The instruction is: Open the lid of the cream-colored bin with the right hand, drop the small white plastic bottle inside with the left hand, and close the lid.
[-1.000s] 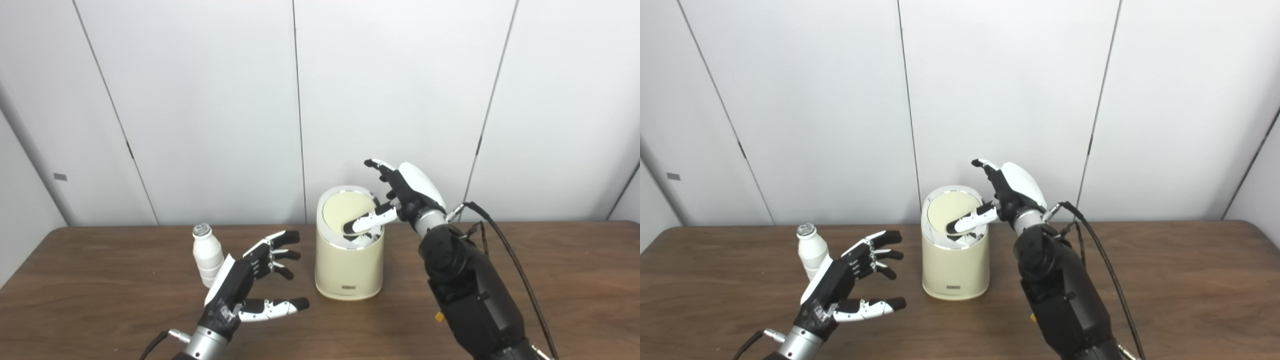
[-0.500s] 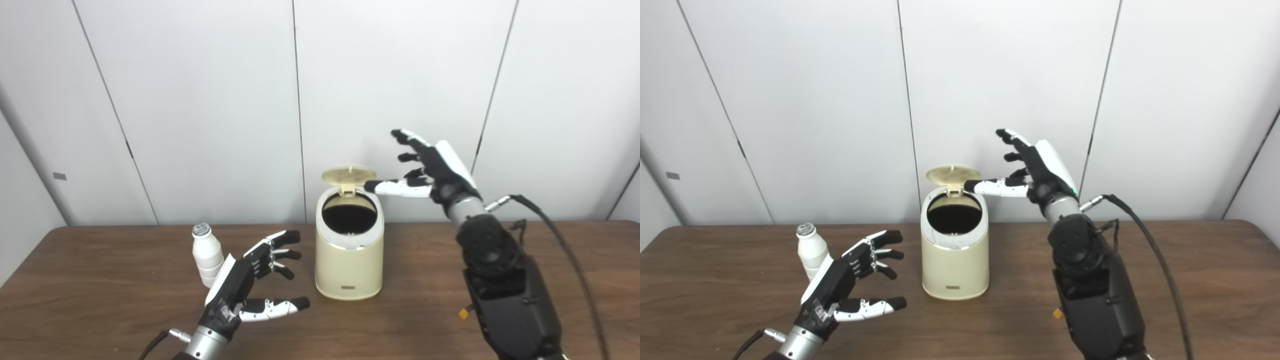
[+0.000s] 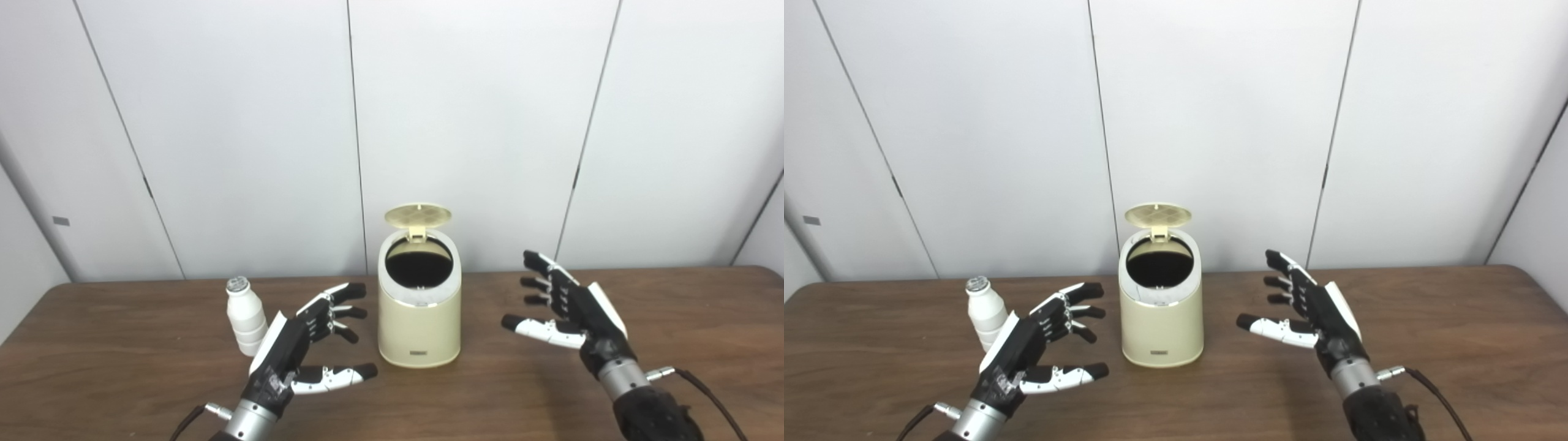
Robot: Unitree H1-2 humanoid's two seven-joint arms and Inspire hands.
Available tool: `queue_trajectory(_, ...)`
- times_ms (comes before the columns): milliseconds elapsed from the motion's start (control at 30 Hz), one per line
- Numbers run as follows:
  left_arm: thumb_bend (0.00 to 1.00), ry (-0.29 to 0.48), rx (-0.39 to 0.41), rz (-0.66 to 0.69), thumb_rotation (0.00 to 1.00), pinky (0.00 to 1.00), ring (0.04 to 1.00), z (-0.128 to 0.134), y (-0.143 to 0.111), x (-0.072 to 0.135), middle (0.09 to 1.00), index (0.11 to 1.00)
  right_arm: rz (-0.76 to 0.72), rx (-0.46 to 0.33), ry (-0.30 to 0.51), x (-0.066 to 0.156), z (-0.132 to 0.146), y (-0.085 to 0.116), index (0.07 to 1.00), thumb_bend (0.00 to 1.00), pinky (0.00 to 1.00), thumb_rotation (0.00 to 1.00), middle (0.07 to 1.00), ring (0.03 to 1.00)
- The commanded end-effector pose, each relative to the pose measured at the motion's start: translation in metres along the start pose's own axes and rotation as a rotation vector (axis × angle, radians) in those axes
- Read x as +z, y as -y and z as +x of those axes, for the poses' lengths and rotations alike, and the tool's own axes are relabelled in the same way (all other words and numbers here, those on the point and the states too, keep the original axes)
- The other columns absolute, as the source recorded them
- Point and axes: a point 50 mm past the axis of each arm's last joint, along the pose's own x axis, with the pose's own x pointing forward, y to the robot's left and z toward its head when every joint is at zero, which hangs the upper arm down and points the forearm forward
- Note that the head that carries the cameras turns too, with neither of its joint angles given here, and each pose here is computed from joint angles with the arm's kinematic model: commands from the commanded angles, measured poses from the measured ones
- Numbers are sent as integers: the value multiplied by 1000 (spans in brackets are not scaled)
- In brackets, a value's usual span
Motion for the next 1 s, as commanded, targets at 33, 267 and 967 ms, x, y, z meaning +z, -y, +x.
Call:
queue_trajectory(33, 724, 85, 20, 16, 13, 574, 736, 10, -7, 17, 840, 837, 23, -15, 119, 17, 7, 3, 905, 859, 837, 282, 933, 873)
queue_trajectory(267, 707, 97, 33, 24, 25, 571, 725, 9, -1, 23, 829, 826, 45, -21, 133, -1, 0, 7, 933, 819, 880, 264, 948, 894)
queue_trajectory(967, 657, 82, 321, 182, 0, 542, 626, -32, -33, 60, 708, 743, -24, -45, 147, -12, -9, 17, 932, 782, 880, 120, 951, 884)
